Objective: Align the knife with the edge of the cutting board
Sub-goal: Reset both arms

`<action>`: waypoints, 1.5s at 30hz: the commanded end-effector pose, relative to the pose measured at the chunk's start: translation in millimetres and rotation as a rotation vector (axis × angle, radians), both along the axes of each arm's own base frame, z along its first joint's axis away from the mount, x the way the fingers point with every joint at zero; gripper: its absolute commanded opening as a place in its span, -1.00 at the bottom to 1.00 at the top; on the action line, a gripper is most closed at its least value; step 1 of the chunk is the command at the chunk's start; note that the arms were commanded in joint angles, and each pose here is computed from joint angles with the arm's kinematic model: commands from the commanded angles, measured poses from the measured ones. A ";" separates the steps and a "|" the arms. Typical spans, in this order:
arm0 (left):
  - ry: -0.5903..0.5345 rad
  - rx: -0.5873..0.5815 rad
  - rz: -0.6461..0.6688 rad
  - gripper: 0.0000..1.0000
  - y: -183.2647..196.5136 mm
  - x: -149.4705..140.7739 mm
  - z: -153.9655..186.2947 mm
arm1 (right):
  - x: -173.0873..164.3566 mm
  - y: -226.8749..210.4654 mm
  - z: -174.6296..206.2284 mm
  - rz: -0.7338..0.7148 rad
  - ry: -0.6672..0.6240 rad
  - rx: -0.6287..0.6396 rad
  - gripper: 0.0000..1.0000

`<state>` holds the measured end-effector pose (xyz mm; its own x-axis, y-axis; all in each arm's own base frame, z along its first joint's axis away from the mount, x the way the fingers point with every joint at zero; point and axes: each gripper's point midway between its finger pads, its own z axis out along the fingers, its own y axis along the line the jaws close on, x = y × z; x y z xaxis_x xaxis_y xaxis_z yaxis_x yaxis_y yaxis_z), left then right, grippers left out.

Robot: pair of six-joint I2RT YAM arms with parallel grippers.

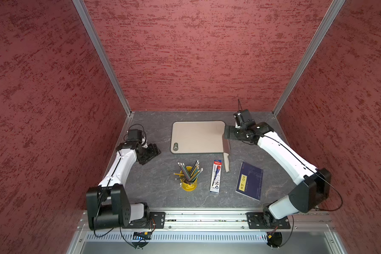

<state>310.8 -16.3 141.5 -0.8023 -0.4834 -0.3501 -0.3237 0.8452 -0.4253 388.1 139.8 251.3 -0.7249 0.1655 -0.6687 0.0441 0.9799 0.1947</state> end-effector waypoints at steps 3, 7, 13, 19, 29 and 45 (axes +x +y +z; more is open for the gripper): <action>-0.435 0.256 0.045 0.99 22.3 39.4 74.4 | 10.7 -51.7 51.2 -0.161 -0.394 -0.094 0.97; -0.555 0.417 0.012 0.99 24.2 47.7 72.7 | -3.9 -88.9 33.1 -0.253 -0.476 -0.200 0.96; -0.705 0.507 -0.101 0.99 12.0 58.2 47.8 | -39.0 -129.6 -47.3 -0.374 -0.343 -0.326 0.96; -0.715 0.434 -0.086 0.99 18.4 82.9 15.3 | -48.4 -149.8 -77.9 -0.363 -0.471 -0.343 0.92; -0.724 0.446 -0.130 0.99 21.4 103.2 -23.7 | 4.7 -165.9 -106.5 -0.322 -0.569 -0.330 0.96; -0.820 0.441 -0.150 0.99 14.6 90.3 -27.4 | 12.4 -152.3 -132.8 -0.169 -0.574 -0.237 0.97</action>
